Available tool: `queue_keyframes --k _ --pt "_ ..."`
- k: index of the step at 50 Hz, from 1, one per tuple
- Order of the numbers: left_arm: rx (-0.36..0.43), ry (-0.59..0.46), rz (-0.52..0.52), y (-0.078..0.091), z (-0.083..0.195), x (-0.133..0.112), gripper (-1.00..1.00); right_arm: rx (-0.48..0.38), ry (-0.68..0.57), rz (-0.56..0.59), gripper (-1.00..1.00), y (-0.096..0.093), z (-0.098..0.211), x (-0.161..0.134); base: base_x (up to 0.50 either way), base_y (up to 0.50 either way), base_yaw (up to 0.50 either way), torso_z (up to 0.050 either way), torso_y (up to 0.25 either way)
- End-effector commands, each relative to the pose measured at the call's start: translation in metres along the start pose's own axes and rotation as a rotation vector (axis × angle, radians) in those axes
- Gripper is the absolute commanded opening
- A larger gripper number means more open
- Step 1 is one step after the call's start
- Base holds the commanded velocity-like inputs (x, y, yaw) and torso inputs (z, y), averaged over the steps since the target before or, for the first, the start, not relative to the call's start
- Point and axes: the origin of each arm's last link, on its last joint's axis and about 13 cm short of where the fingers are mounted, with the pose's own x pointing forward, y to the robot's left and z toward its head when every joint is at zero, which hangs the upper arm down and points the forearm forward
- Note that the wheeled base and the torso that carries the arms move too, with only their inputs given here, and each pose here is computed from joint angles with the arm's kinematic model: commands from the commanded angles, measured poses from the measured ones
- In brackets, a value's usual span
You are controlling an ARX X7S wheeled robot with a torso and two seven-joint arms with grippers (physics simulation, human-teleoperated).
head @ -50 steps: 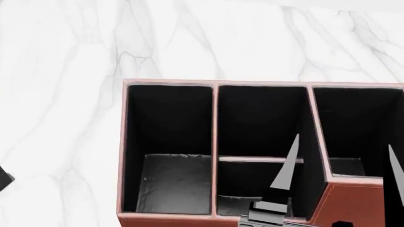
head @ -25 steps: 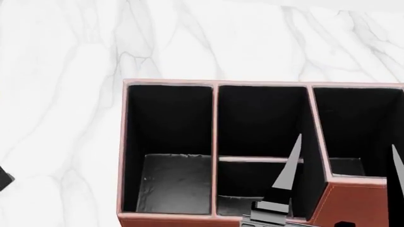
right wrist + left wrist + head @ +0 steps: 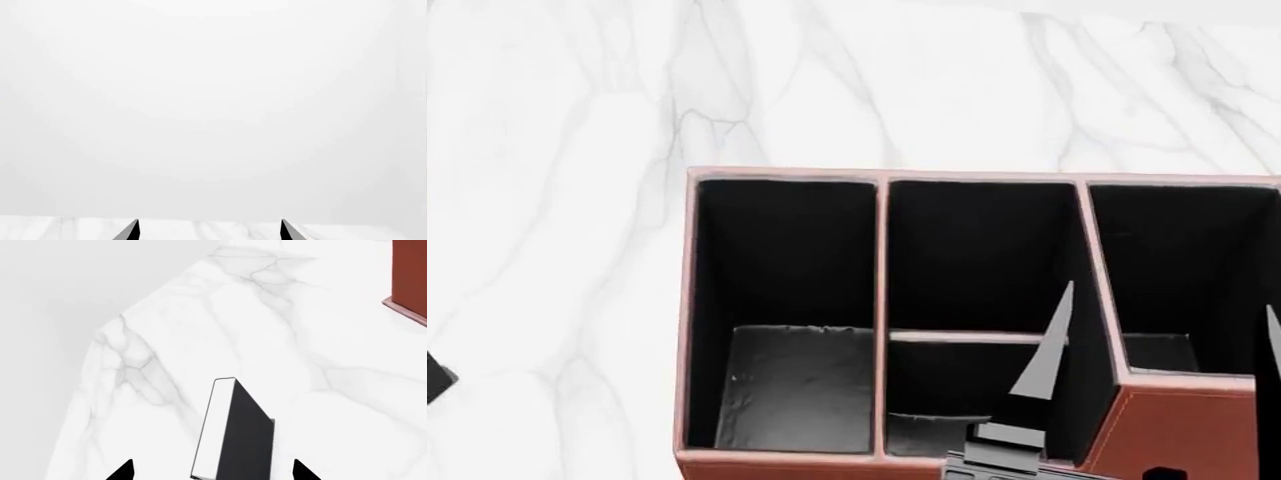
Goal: Pick up the book and place it in the left compartment of the caddy.
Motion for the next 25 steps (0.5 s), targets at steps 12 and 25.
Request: queue_keyframes --k 12,25 --pt "-0.002 -0.042 -0.002 -0.009 -0.003 0.027 1.00 -0.014 -0.022 -0.004 1.00 -0.004 0.004 0.001 0.00 0.00 0.00 0.000 0.000" --pt "-0.007 -0.032 -0.006 -0.013 -0.010 0.037 1.00 -0.022 -0.014 -0.004 1.00 -0.003 0.001 0.000 0.00 0.00 0.00 0.000 0.000"
